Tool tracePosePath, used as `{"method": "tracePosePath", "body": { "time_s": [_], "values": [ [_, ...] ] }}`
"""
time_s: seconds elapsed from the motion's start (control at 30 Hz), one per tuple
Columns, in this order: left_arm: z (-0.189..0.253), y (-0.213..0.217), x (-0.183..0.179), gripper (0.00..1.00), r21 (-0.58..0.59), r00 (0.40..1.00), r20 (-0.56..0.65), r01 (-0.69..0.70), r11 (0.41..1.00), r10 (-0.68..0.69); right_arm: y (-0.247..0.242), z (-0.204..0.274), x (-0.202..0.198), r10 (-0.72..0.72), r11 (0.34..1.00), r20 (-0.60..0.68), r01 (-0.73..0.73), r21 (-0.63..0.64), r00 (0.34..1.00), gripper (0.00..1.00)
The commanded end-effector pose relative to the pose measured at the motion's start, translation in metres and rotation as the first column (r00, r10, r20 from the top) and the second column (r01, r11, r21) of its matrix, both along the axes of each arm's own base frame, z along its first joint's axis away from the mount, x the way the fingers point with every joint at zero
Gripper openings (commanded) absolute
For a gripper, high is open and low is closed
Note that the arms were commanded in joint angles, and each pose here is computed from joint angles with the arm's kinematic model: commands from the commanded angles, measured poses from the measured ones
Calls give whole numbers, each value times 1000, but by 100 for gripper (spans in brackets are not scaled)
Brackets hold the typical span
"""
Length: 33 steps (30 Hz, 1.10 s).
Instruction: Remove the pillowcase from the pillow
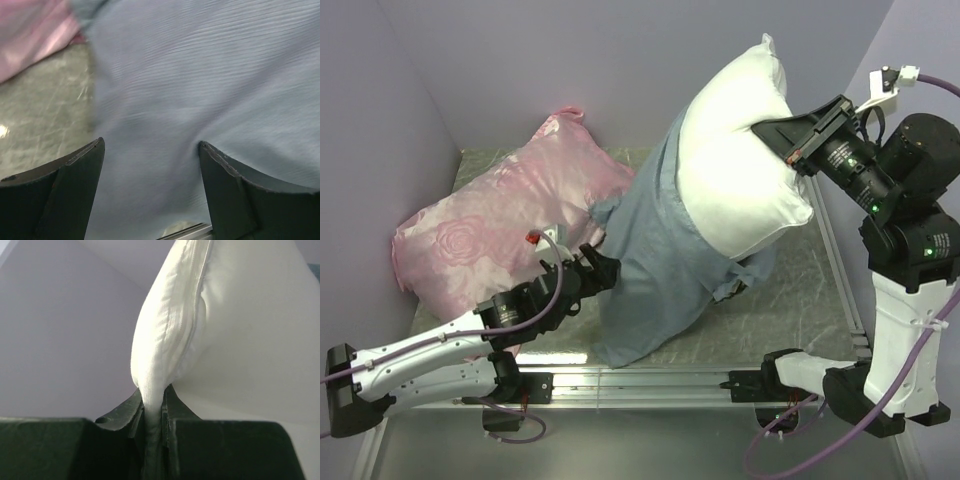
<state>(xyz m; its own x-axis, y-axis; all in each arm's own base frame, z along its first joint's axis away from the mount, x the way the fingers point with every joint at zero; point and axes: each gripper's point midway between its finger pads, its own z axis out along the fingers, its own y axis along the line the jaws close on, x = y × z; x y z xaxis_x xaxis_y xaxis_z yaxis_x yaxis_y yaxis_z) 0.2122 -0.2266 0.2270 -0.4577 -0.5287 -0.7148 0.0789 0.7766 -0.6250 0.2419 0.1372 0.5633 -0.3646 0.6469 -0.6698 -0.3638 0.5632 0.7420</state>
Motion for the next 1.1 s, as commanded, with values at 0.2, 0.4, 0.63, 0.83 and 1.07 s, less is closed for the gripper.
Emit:
{"method": "tracePosePath", "body": {
  "time_s": [0.2, 0.4, 0.63, 0.83, 1.07],
  "values": [
    [-27, -6, 0, 83, -122, 999, 15, 38, 992, -36, -5, 104, -47, 5, 990, 336, -53, 134, 942, 0],
    [-34, 2, 32, 83, -229, 992, 59, 120, 966, -109, -10, 117, -64, 6, 992, 368, -51, 112, 930, 0],
    [-18, -32, 26, 80, -312, 927, 169, 372, 874, -334, -3, 100, -57, 47, 990, 338, -88, 107, 940, 0],
    [-22, -38, 18, 71, -332, 900, 205, 433, 838, -385, -5, 106, -60, 41, 991, 353, -83, 103, 935, 0],
    [-47, -43, 28, 1, -319, 923, 90, 384, 867, -375, -8, 118, -64, 28, 991, 376, -74, 110, 926, 0]
  ]
}}
